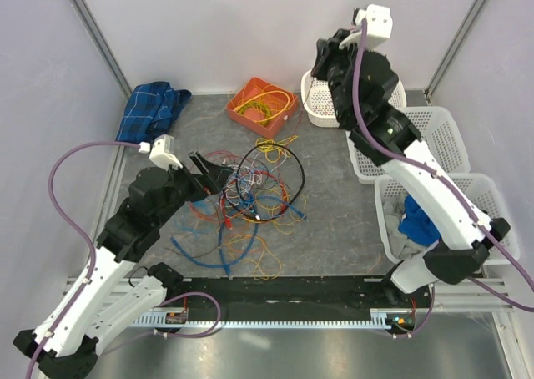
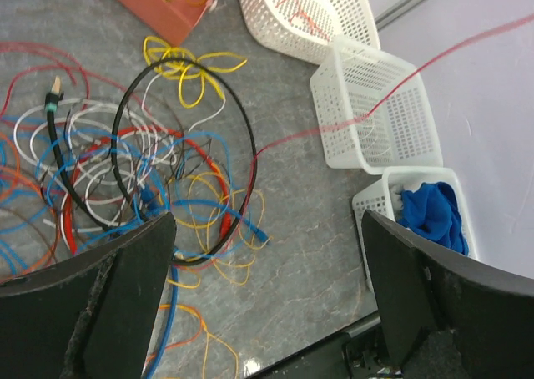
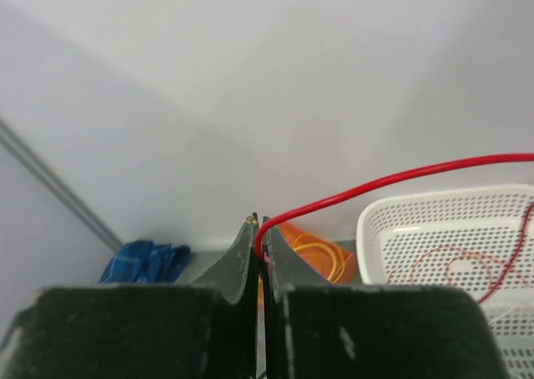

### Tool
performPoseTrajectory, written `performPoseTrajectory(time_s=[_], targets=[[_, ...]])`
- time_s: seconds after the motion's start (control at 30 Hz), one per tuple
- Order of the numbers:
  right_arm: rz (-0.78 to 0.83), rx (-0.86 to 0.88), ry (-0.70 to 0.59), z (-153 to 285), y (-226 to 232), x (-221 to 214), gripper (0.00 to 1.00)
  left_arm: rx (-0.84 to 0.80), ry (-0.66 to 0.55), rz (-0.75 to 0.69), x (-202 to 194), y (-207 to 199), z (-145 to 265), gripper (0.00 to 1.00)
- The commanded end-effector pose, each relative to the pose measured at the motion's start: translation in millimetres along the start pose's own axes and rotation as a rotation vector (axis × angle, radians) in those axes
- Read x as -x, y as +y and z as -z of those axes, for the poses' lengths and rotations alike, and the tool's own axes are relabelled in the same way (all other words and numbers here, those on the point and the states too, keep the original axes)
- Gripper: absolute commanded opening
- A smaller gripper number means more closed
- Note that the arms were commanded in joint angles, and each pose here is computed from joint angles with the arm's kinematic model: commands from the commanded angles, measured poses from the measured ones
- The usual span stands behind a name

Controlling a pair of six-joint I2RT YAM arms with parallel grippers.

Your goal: Untangle the cables

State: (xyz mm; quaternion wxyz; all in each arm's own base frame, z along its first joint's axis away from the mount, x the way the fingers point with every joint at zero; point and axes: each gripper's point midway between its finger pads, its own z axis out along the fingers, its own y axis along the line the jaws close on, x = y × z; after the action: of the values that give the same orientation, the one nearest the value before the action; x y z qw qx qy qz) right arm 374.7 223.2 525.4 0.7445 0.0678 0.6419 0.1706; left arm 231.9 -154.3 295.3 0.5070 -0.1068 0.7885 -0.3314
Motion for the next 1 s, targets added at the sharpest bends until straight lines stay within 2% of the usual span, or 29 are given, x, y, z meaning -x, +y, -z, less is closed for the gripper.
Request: performPoseTrajectory(time_s=[0.0,0.17,0.27,0.37,0.4,0.43,0.63,0.67,0.77,0.97], targets=[[-0.009,-0.075,-0.025,-21.8,-13.4,26.6,0.0,0.028,0.033,0.076,-21.6,15.8,-3.3,1.0],[-0.076,-0.075,-0.122,-30.3,-10.6,73.2,0.0,0.023,0.071,0.105,-41.2,24.3,-5.5,1.0],[-0.113,-0.032,-0.144,-30.8,-0.4,85.6,0.0,0.025,0.085,0.114,-52.9,32.1,-9.5,0.99],[-0.156,0.015,-0.118,-26.6,7.4,83.8,0.0,-0.078,0.045,0.098,-51.6,20.2,-15.5,1.0],[-0.171,0.027,-0.117,-21.8,8.3,87.0,0.0,-0.157,0.039,0.061,-51.3,8.3,-15.0,1.0],[-0.184,0.035,-0.104,-19.8,9.3,84.6,0.0,-0.239,-0.019,0.039,-39.2,-7.7,-14.6,1.0],[-0.215,0.089,-0.02,-3.6,12.3,67.3,0.0,-0.378,-0.107,-0.211,-7.0,-66.4,-12.5,1.0],[-0.216,0.098,0.002,-3.5,13.7,58.7,0.0,-0.429,-0.167,-0.237,11.3,-87.2,-11.1,1.0],[-0.234,0.125,0.043,0.9,17.5,47.8,0.0,-0.552,-0.253,-0.336,26.0,-123.0,-14.0,1.0],[-0.257,0.203,0.116,16.9,25.9,34.5,0.0,-0.622,-0.242,-0.538,15.7,-144.9,-47.4,1.0]])
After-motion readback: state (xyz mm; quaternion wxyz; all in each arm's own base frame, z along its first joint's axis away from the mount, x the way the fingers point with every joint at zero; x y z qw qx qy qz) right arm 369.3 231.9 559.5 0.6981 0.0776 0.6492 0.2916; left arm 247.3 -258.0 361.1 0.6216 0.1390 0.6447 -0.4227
